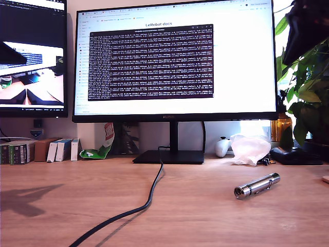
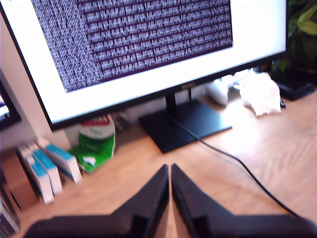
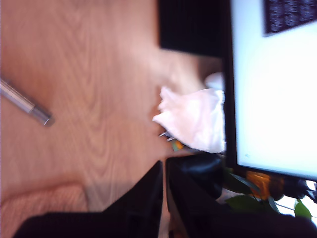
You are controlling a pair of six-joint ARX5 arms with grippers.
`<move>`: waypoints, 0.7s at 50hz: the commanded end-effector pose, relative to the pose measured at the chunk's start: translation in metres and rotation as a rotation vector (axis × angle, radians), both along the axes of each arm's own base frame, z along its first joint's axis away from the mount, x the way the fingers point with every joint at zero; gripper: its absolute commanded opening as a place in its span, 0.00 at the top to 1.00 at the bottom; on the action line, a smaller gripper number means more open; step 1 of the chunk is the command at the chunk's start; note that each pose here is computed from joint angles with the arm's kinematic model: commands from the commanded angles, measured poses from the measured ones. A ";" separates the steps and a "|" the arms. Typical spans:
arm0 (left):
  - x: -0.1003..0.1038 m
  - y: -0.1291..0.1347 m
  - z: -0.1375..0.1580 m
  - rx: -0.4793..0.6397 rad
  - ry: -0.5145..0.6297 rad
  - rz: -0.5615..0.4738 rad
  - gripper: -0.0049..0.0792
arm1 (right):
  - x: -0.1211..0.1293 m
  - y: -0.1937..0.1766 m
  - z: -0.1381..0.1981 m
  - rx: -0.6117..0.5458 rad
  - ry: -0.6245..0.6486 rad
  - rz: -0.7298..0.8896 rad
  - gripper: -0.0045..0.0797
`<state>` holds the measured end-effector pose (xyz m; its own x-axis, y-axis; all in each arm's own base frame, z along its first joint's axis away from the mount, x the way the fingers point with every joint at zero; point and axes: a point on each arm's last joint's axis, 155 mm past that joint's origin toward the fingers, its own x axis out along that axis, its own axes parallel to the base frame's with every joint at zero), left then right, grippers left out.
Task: Pick the metallic laser pointer with your right arm, pass it to your left arm, then place it down to the left side of the table
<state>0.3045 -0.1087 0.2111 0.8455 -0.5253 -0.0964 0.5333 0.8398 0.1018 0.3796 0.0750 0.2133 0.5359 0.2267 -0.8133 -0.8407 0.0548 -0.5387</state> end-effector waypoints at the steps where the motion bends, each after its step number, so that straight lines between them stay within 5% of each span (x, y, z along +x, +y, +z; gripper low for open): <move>1: 0.000 -0.001 0.002 0.004 -0.013 -0.008 0.97 | -0.007 0.002 -0.023 -0.058 0.083 0.040 0.96; 10: -0.001 -0.003 0.000 0.003 -0.007 -0.019 0.97 | -0.036 0.014 -0.055 -0.151 0.239 0.162 0.96; 35: -0.004 -0.007 -0.003 0.001 0.007 -0.045 0.97 | -0.061 0.074 -0.115 -0.222 0.424 0.366 0.96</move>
